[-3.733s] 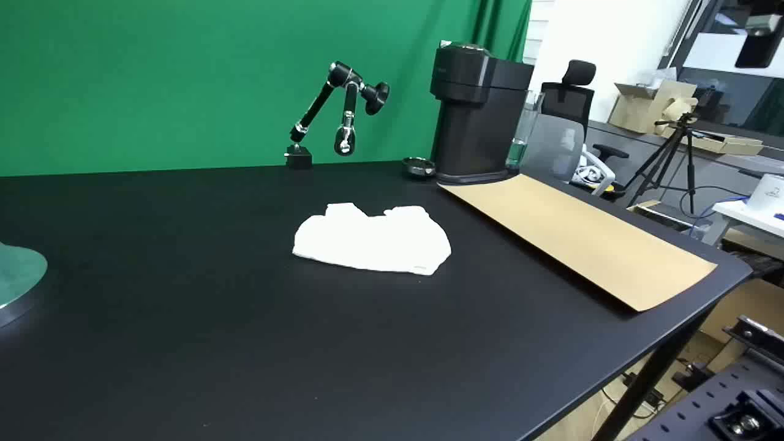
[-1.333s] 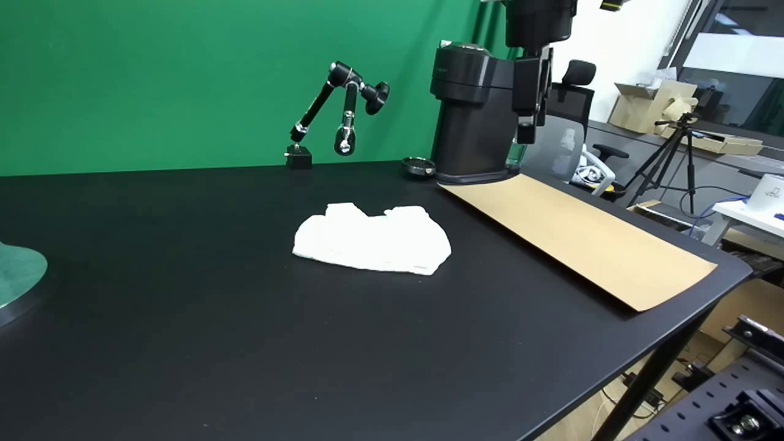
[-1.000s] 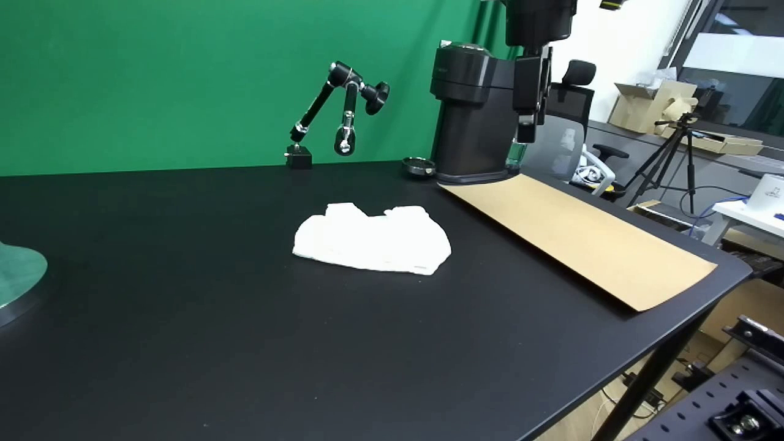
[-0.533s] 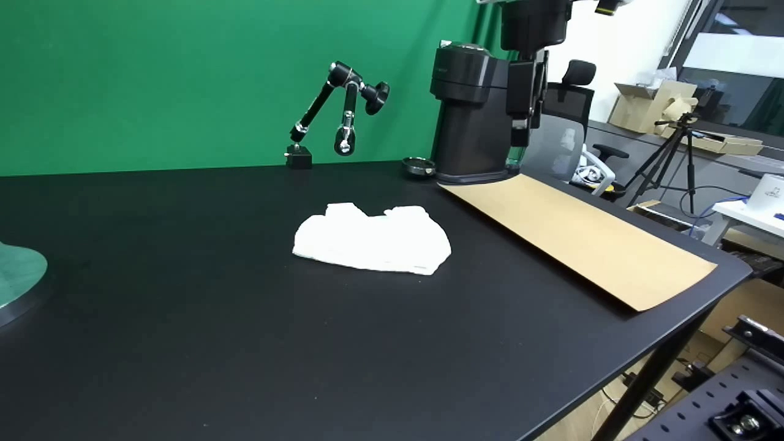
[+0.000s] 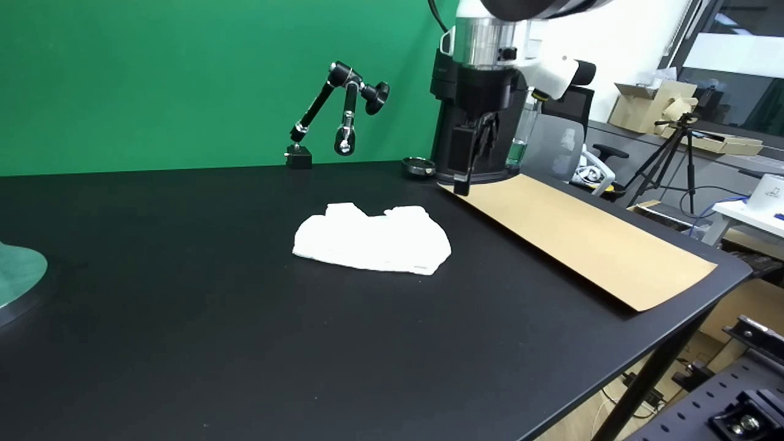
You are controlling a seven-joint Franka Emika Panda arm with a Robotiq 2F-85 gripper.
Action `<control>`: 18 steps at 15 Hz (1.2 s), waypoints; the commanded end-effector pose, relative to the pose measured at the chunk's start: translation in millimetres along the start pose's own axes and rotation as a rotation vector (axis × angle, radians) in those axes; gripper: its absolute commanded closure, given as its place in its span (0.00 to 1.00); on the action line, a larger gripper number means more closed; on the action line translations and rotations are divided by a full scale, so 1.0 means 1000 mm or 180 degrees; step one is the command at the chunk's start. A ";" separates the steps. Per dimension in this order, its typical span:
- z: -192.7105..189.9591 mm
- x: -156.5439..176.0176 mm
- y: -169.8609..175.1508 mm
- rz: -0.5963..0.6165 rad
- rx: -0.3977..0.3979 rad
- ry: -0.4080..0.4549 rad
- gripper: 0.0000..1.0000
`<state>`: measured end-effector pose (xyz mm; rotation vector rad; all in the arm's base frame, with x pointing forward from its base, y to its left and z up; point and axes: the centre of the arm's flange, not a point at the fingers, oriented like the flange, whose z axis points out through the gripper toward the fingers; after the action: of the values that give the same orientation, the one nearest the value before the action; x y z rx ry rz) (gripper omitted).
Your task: Hang the white towel on the black stand
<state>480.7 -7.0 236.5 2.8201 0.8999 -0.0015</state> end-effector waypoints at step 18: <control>0.075 0.035 -0.036 0.0294 -0.0003 0.0052 0.88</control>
<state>485.0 28.2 156.8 2.8570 0.7955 0.0477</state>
